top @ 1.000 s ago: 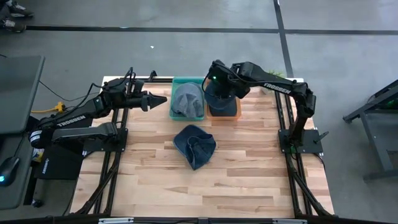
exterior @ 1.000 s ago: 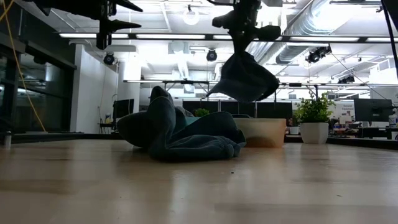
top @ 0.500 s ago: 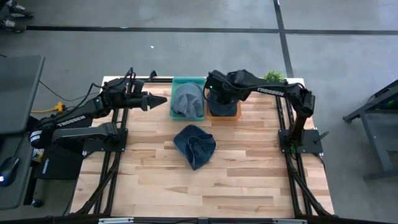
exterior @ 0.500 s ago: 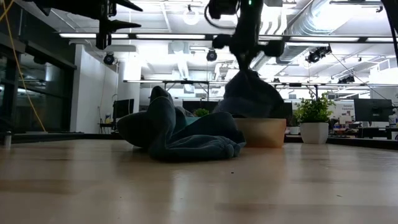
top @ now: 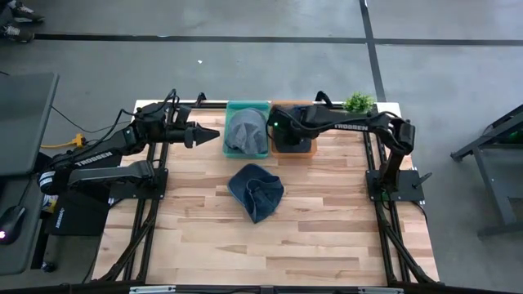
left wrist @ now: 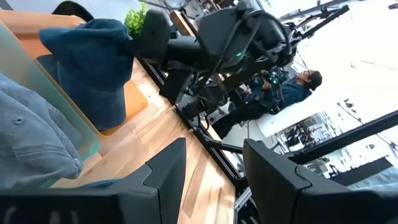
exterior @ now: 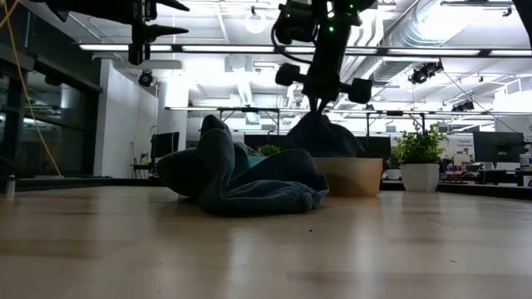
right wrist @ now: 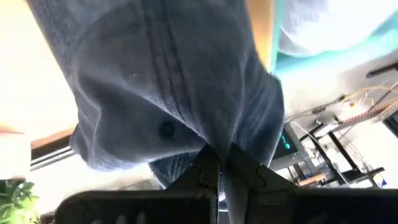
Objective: Pick & Place hat
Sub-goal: Put the top black cap into the orange bin
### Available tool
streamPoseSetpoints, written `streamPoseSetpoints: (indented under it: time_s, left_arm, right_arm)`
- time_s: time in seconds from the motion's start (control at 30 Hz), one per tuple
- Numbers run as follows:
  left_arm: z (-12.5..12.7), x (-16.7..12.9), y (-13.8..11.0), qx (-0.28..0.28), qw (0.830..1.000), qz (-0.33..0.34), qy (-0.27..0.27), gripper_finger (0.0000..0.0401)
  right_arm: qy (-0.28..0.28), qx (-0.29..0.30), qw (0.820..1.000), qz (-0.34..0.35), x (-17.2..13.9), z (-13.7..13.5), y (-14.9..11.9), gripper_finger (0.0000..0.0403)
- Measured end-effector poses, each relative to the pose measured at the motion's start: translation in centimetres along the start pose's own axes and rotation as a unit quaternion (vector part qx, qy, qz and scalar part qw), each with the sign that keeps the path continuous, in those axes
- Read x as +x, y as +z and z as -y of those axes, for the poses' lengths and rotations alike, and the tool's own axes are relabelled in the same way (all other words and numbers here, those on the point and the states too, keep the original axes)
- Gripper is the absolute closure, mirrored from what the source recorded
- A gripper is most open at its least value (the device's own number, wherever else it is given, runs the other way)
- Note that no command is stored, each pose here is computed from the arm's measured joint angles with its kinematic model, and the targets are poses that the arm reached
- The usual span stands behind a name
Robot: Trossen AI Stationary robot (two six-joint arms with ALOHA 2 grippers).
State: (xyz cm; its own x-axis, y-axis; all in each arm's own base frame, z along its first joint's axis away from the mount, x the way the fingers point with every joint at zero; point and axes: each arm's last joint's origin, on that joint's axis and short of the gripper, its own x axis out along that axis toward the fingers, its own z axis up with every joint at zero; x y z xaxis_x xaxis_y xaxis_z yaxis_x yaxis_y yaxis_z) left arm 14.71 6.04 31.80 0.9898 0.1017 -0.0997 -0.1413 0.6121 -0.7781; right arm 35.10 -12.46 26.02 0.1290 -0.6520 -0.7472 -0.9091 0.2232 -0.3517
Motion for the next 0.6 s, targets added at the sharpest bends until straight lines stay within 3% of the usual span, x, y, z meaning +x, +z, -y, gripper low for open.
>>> streamPoseSetpoints:
  time_s: [0.4, 0.6]
  left_arm:
    - [0.0, 0.0, 0.0, 0.013, 1.000, -0.001, -0.001, 0.0242]
    - [0.0, 0.0, 0.0, 0.014, 1.000, -0.001, -0.001, 0.0242]
  right_arm:
    - [-0.042, 0.012, 0.999, 0.022, 1.9, -0.3, 1.5, 0.0403]
    - [-0.040, 0.055, 0.996, 0.049, 2.2, -0.4, 1.4, 0.0403]
